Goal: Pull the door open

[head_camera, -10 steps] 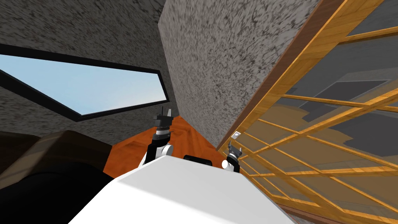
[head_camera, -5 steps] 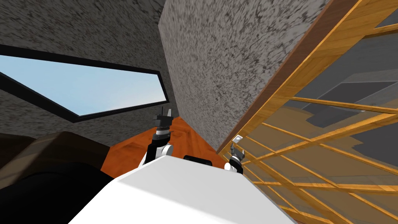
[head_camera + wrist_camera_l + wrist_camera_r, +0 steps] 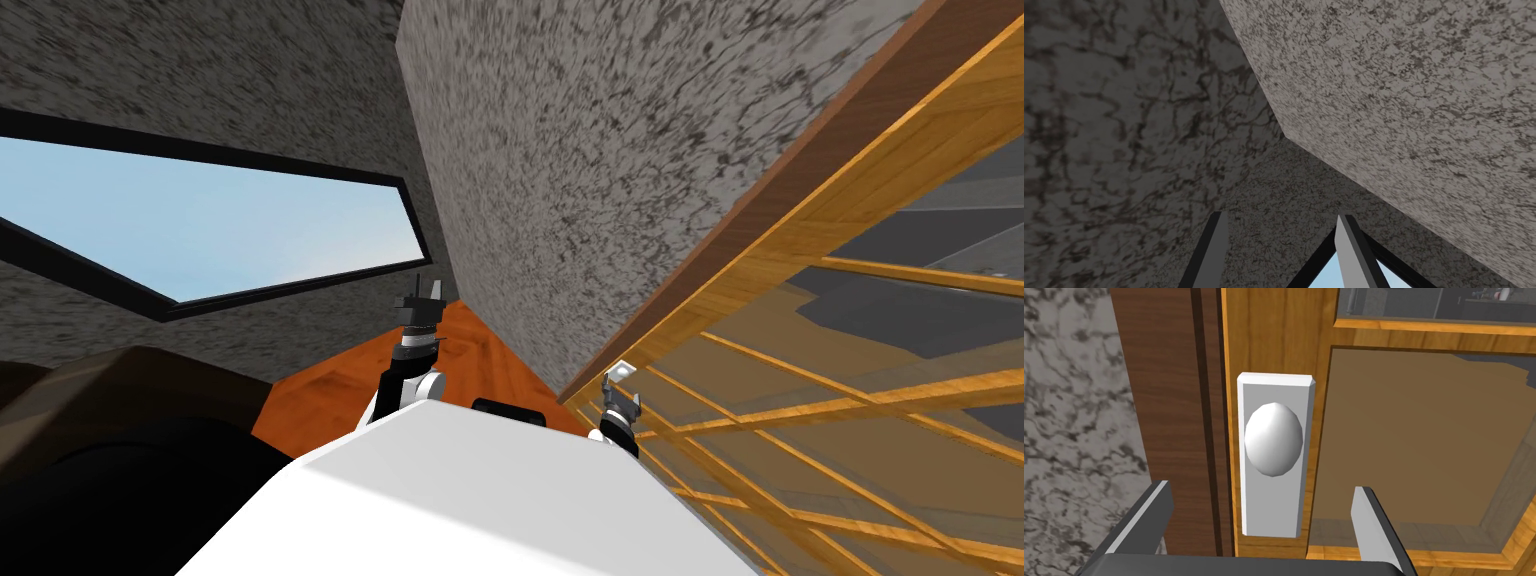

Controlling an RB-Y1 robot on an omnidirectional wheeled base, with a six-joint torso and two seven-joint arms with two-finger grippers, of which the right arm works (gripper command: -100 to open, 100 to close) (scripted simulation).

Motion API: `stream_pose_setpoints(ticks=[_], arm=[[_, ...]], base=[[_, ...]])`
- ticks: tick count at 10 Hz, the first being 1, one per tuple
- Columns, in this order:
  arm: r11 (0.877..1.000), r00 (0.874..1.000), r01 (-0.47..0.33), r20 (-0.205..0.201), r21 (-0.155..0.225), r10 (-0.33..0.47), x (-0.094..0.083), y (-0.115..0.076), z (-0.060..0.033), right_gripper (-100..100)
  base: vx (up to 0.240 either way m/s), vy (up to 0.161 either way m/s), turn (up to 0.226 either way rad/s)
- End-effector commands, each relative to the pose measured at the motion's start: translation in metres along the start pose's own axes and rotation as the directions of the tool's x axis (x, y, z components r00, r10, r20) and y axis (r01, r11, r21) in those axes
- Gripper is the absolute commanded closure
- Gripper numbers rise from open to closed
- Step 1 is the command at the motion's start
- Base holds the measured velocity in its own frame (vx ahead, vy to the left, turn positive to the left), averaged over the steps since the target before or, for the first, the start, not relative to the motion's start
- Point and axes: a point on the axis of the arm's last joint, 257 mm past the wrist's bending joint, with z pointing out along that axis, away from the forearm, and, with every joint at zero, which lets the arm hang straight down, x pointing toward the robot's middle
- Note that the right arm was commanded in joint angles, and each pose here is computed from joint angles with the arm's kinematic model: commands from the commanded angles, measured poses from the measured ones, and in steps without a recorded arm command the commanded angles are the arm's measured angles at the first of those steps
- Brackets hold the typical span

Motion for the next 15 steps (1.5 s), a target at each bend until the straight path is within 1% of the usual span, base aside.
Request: stream_pose_setpoints(ticks=[1,5,6,7,8,9,10,15], arm=[[1.0,1.0,-0.003,-0.001,-0.002,0.003,0.001,0.018,0.0009,-100],[1.0,1.0,-0.003,0.0,-0.004,0.003,0.002,0.042,0.0009,-100],[1.0,1.0,-0.002,0.001,-0.004,0.002,0.002,0.052,0.0009,-100],[1.0,1.0,-0.002,0.001,-0.004,0.002,0.003,0.056,0.0009,-100],[1.0,1.0,-0.002,0.001,-0.005,0.002,0.003,0.064,0.0009,-100],[1.0,1.0,0.001,0.014,-0.003,-0.001,-0.003,0.058,-0.0044,-100],[1.0,1.0,0.001,0.014,-0.003,-0.001,-0.003,0.058,-0.0044,100],[1.0,1.0,0.001,0.014,-0.003,-0.001,-0.003,0.058,-0.0044,100]], base=[[0.129,0.0,0.009],[0.112,0.0,0.005],[0.131,0.0,0.007],[0.113,0.007,-0.014],[0.105,0.024,-0.004],[0.034,0.019,-0.029],[-0.021,0.012,0.027],[-0.006,-0.004,-0.002]])
